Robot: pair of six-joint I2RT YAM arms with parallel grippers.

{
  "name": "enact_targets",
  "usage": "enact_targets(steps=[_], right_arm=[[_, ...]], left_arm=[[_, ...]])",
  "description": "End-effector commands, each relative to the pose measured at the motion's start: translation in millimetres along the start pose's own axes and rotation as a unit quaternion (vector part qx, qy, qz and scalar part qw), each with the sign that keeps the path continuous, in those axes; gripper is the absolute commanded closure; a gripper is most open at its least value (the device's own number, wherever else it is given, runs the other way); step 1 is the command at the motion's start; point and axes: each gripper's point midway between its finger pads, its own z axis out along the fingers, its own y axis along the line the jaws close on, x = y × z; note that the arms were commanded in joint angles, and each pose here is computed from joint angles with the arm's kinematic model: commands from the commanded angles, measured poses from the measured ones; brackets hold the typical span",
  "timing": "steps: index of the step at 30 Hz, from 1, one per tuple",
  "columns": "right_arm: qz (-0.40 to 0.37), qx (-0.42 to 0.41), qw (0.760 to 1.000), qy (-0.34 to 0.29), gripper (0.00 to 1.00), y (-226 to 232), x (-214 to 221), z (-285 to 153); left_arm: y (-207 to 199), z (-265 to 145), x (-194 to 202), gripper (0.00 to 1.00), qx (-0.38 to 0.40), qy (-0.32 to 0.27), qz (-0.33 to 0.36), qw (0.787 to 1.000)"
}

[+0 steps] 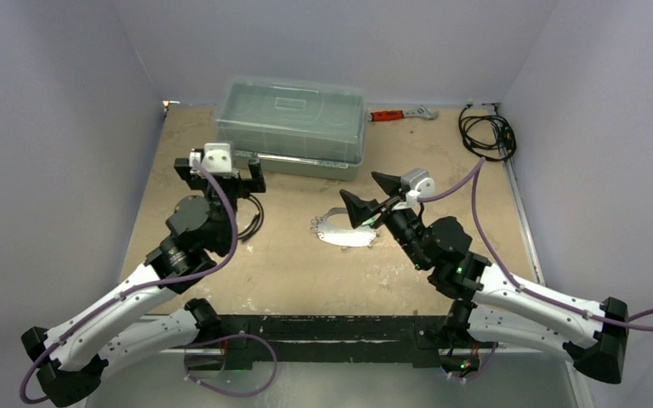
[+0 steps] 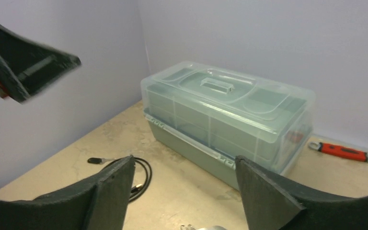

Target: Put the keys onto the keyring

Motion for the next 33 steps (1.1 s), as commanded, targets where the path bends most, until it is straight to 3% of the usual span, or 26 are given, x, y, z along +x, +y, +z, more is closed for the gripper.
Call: enact_targets(steps=[1, 3, 12, 27, 33], right_arm=[[0.058, -0.014, 0.996, -0.064, 0.09, 15.3, -31.5, 17.2], [0.094, -0.006, 0.994, -0.055, 0.02, 21.1, -30.1, 29.5], [0.122, 0.018, 0.992, -0.025, 0.01, 33.7, -11.5, 64.4], [0.11, -0.042, 0.992, -0.051, 0.01, 48.9, -14.8, 56.4], [0.128, 0.026, 0.988, -0.077, 0.01, 22.8, -26.5, 49.7]], left_arm=[[25.3, -1.4, 16.4, 0.02, -0.071, 0.017, 0.044, 0.996], [21.3, 0.1, 17.4, 0.04, -0.063, 0.023, 0.049, 0.997], [12.9, 3.5, 24.1, 0.05, -0.049, 0.033, 0.063, 0.996], [3.1, 6.8, 26.2, 0.08, -0.029, 0.038, 0.066, 0.997], [1.4, 7.0, 26.9, 0.08, -0.024, 0.037, 0.064, 0.997]])
